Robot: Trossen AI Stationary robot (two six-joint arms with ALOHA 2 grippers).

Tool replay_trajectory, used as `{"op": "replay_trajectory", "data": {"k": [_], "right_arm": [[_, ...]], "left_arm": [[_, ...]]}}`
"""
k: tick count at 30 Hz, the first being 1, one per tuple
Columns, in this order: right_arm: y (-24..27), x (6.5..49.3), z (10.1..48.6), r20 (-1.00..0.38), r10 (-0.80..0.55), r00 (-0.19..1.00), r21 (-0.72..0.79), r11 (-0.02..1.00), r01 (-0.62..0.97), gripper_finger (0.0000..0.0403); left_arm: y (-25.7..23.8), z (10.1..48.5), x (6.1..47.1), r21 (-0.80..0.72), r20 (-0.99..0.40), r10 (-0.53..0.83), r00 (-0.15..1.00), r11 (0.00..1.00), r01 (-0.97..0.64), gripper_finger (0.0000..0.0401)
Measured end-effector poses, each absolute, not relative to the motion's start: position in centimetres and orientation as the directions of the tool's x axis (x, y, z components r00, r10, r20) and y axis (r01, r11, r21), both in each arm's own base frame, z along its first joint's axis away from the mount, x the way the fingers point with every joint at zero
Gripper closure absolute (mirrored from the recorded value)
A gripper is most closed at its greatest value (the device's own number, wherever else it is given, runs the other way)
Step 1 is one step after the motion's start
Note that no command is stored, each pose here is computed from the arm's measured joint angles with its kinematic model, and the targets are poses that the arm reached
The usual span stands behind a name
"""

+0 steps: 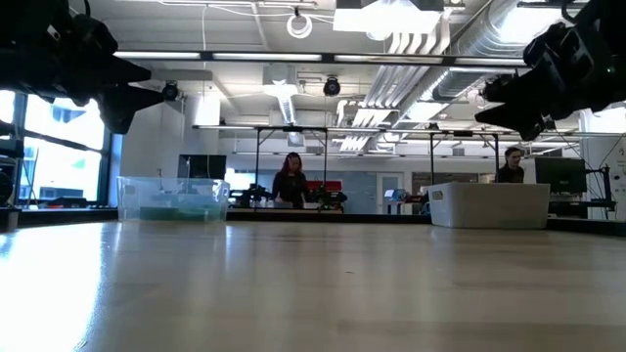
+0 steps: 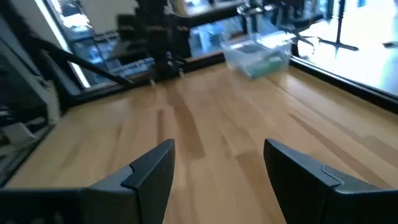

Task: Sort & place blocks by color
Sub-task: Return to Home Position

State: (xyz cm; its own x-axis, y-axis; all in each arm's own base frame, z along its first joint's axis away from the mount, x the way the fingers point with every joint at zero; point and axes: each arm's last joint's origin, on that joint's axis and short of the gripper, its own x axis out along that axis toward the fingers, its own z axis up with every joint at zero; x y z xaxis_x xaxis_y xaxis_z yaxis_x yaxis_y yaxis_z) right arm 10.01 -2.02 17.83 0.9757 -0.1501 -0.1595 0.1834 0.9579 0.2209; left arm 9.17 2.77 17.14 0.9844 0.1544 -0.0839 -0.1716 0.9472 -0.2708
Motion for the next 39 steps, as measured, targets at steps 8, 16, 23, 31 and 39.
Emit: {"op": "replay_trajectory", "data": {"k": [8,16,23,31,39], "right_arm": [[-1.57,9.07,17.88,-0.043,-0.074,0.996,0.206,0.975,0.082,0.0169],[-1.53,9.10,17.61,-0.059,-0.057,0.997,0.204,0.977,0.068,0.0169],[-1.77,9.05,17.15,-0.108,-0.144,0.984,0.232,0.959,0.166,0.0169],[-1.80,9.04,17.15,-0.110,-0.153,0.982,0.256,0.950,0.177,0.0169],[-1.80,9.04,17.14,-0.112,-0.153,0.982,0.256,0.950,0.177,0.0169]], "left_arm": [[2.77,17.14,9.16,-0.271,-0.084,0.155,0.984,0.947,-0.172,0.0201],[2.77,17.16,9.16,-0.271,-0.084,0.154,0.985,0.947,-0.171,0.0201],[2.77,17.16,9.16,-0.271,-0.083,0.153,0.985,0.947,-0.170,0.0201],[2.77,17.17,9.16,-0.271,-0.083,0.153,0.985,0.947,-0.170,0.0201],[2.77,17.17,9.16,-0.271,-0.083,0.153,0.985,0.947,-0.170,0.0201]]}}
